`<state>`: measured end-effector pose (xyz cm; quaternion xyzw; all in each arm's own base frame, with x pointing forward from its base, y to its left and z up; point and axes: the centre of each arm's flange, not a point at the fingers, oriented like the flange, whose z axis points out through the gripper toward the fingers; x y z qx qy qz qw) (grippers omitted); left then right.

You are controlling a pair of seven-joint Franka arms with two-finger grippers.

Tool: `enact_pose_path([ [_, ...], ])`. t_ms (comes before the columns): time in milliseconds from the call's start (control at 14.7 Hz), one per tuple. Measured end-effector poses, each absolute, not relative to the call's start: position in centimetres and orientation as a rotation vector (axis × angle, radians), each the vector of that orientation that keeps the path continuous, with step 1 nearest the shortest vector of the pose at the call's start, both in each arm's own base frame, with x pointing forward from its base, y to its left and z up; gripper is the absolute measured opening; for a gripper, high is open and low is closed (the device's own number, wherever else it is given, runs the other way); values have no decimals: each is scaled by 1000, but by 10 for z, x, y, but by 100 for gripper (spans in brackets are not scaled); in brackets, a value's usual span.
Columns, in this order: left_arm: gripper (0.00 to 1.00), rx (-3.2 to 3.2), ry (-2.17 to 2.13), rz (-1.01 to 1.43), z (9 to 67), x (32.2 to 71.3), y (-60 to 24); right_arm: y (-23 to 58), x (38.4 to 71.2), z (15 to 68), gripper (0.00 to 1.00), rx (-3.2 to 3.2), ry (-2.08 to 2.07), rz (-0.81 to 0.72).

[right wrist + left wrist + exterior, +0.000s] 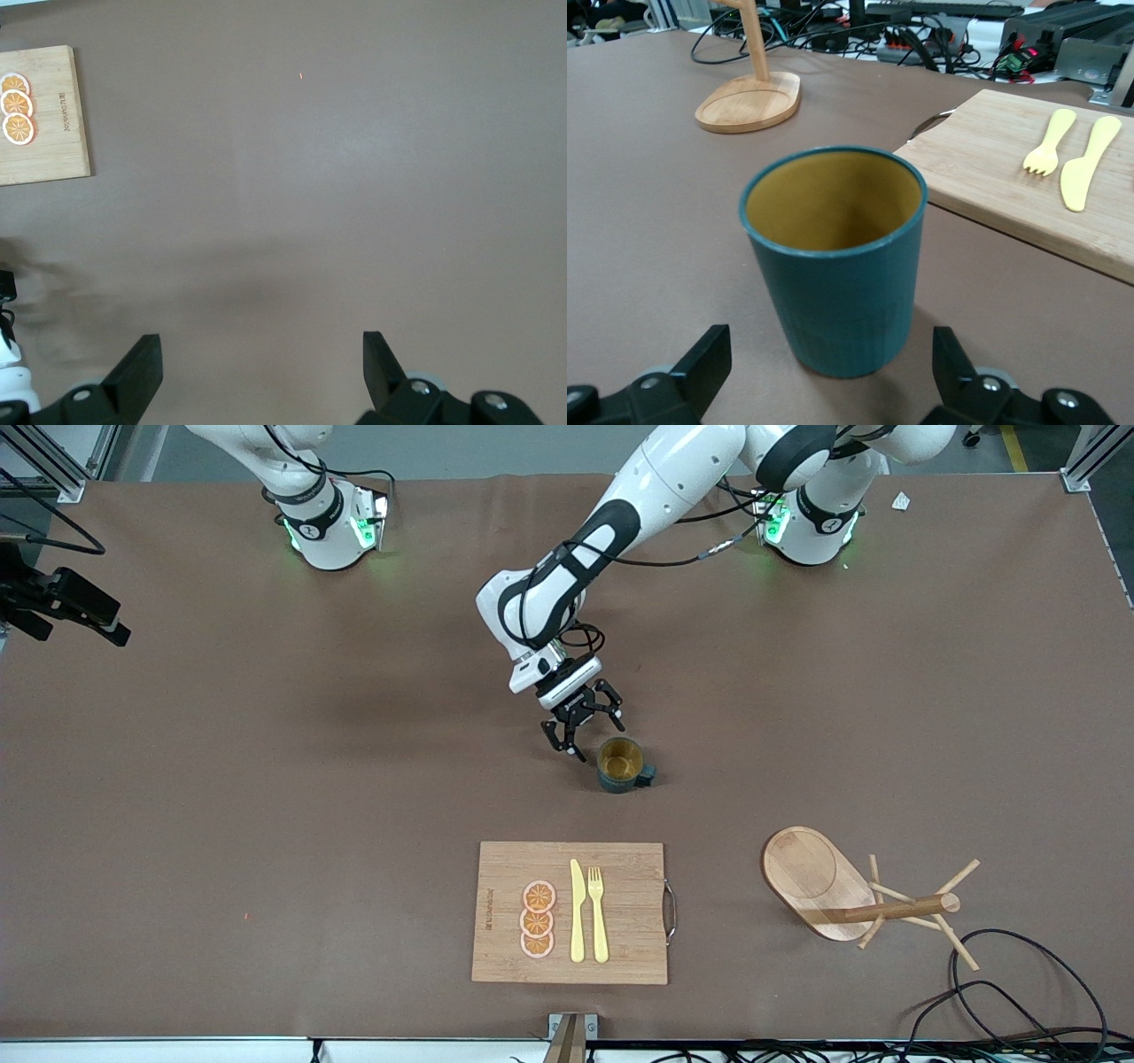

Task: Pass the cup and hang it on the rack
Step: 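Lower the left gripper and grasp the teal mug rim, then lift the teal mug with the left gripper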

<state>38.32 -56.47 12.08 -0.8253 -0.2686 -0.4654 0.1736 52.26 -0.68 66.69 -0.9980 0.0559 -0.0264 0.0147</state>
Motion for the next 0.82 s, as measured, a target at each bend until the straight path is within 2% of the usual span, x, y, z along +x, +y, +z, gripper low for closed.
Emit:
enact_pose_path([
  [818, 100, -2240, -704, -1430, 97, 415, -540, -8, 521, 664, 100, -3107, 179, -58],
])
